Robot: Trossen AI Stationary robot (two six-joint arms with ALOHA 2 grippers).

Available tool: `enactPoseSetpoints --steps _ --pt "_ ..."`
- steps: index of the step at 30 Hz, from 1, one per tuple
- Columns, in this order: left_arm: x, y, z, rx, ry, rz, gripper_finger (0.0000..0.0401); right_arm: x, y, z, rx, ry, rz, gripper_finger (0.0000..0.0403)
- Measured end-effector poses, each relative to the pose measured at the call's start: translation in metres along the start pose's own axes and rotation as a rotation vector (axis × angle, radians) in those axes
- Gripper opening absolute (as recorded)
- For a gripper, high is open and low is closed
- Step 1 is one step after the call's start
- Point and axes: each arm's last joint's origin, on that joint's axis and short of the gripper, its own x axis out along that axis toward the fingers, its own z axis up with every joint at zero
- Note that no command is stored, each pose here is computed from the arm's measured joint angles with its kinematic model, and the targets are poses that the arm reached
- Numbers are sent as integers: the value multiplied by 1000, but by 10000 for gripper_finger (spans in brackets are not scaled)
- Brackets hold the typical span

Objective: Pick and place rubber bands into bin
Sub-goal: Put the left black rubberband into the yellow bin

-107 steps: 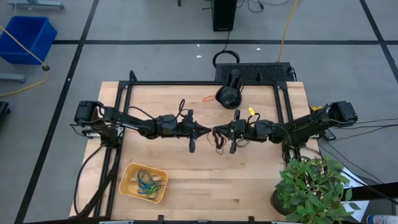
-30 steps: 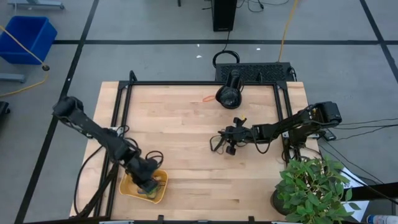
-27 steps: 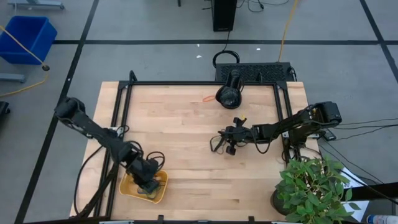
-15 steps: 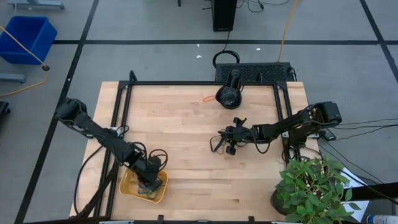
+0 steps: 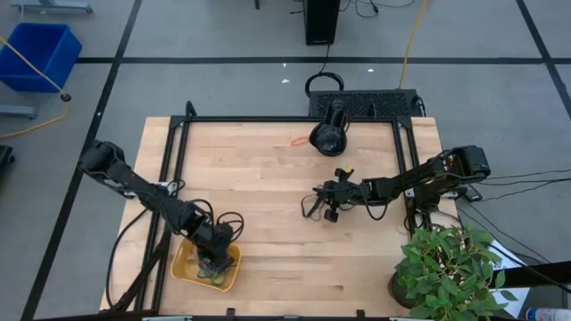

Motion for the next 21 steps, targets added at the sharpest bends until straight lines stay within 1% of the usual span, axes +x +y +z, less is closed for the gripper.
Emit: enactPoseSetpoints --steps 3,7,10,12,16,19,21 --pt "-1 0 1 -18 72 -15 213 0 0 0 0 0 0 29" --pt "-9 -1 -2 -11 75 -44 227 0 0 0 0 0 0 29" --pt "-16 1 -5 -52 78 -44 229 0 0 0 0 0 0 29" --pt "-22 1 -7 -59 73 -69 230 0 0 0 0 0 0 29" --pt "-40 -1 -11 -31 -15 -149 230 0 0 0 0 -1 0 29" --pt "-56 -1 -14 -15 -114 -206 230 0 0 0 1 -3 0 29" --pt "-67 -2 -15 2 -205 -261 230 0 0 1 3 -9 1 29"
